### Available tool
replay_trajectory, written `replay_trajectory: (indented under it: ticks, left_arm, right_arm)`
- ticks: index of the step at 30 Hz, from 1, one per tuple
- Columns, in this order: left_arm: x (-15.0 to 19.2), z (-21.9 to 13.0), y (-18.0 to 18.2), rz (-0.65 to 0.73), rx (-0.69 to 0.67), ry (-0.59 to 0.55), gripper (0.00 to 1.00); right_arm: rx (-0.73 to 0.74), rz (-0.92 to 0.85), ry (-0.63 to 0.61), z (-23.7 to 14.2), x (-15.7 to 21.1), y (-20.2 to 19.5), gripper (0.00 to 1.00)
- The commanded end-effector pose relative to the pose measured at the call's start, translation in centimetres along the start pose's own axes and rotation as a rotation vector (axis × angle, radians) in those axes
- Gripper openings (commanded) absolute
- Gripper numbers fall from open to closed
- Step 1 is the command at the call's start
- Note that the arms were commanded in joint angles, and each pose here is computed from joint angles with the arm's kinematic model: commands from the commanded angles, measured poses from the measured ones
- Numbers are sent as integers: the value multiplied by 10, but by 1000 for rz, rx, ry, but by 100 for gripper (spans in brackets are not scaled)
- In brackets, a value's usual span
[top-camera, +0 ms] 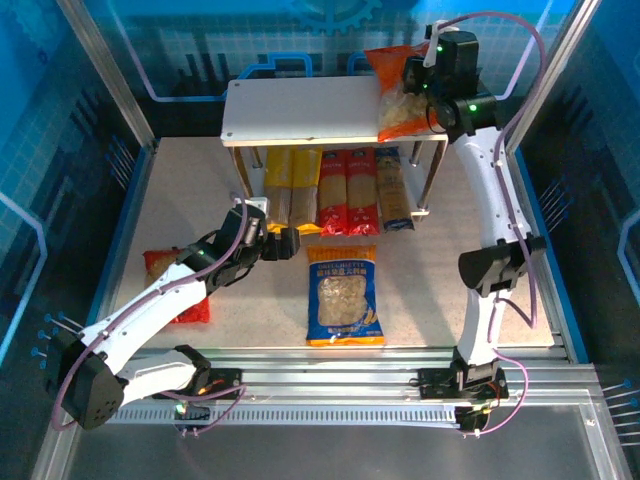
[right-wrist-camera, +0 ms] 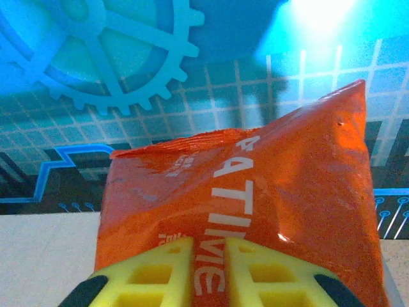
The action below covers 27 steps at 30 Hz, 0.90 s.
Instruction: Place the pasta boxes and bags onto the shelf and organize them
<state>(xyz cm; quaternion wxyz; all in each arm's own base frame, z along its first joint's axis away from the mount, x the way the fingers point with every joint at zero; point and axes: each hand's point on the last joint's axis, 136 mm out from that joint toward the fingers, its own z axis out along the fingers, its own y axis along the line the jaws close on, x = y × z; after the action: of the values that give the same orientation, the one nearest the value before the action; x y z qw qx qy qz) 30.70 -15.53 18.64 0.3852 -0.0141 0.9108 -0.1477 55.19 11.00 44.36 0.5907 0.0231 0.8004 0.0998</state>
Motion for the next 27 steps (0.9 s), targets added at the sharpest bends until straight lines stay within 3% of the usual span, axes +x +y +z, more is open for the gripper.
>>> replay_trajectory:
  ticks: [1, 6, 9, 12, 17, 22, 27]
  left_arm:
    - [-9, -6, 3, -2, -19, -22, 99]
    - [-9, -3, 2, 1, -21, -16, 99]
    - [-10, -1, 0, 2, -17, -11, 99]
    - [-11, 1, -2, 0, -9, -6, 99]
    - [-11, 2, -3, -3, -3, -6, 99]
    - [-9, 2, -2, -3, -2, -19, 99]
    - [-8, -3, 0, 3, 1, -44, 99]
  right_arm:
    - [65, -14, 81, 7, 19, -18, 19]
    - [136, -18, 187, 7, 50, -34, 24]
    - [145, -18, 231, 4, 63, -41, 41]
    - [110, 1, 220, -5, 59, -40, 50]
    - [-7, 66, 101, -34, 24, -24, 50]
    - [-181, 149, -113, -80, -23, -2, 54]
    - [-209, 143, -244, -121, -52, 4, 54]
